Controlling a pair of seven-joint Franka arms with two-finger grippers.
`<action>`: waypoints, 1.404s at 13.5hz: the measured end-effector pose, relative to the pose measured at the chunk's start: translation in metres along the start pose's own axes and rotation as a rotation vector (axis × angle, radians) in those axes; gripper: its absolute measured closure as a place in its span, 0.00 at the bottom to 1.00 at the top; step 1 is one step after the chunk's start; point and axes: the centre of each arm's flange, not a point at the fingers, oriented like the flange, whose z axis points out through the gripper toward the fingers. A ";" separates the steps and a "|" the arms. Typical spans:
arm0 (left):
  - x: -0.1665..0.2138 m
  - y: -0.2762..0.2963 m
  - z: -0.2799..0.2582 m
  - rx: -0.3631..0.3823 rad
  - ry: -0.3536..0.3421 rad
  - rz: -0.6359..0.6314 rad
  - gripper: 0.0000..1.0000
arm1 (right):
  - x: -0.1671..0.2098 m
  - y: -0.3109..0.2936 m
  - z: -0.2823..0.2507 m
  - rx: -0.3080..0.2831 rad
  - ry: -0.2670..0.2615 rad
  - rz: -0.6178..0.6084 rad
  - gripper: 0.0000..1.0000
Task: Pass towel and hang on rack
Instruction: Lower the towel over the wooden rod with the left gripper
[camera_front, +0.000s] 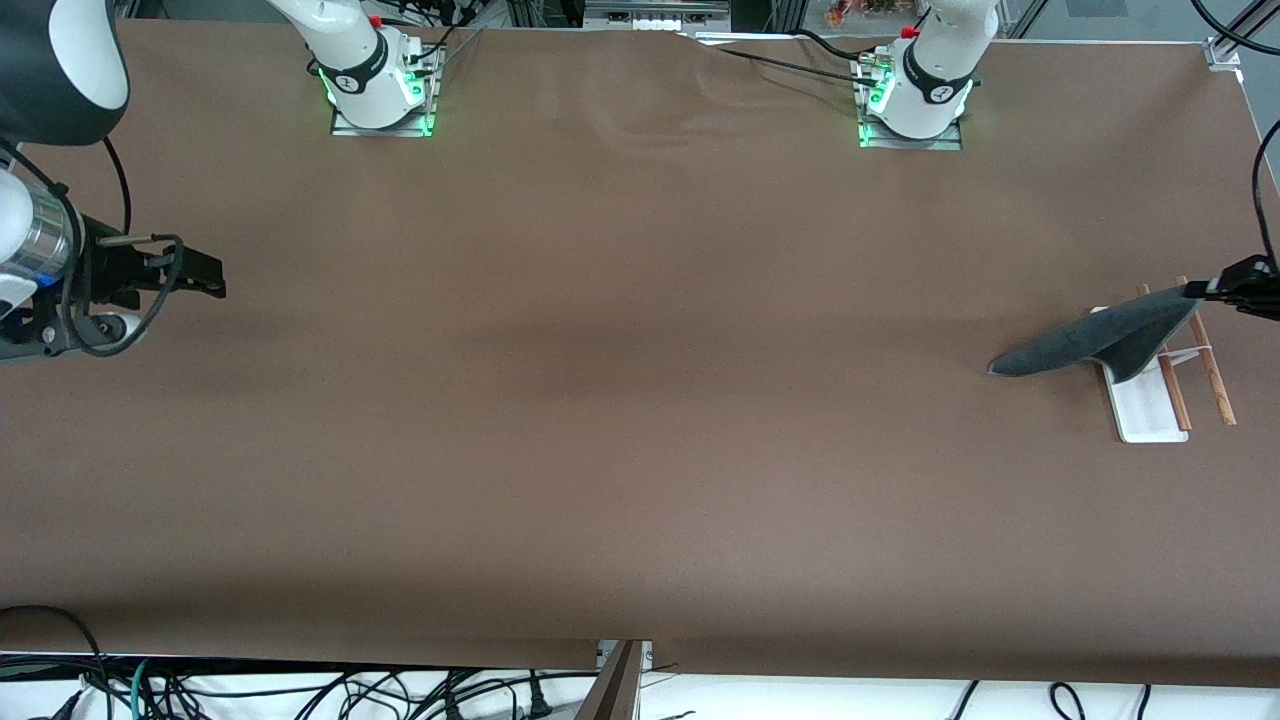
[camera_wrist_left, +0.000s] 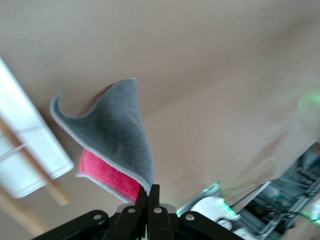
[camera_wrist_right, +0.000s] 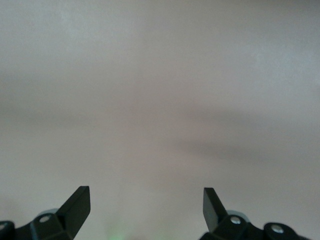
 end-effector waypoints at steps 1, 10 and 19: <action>-0.010 -0.009 -0.005 0.027 0.001 0.010 0.98 | -0.006 -0.001 0.000 -0.002 -0.005 -0.001 0.00; -0.064 -0.079 -0.035 0.242 0.058 0.085 0.98 | -0.043 -0.007 -0.044 -0.022 0.074 0.002 0.00; -0.067 -0.151 -0.011 0.334 0.062 0.093 0.98 | -0.050 0.000 -0.036 -0.018 0.033 0.037 0.00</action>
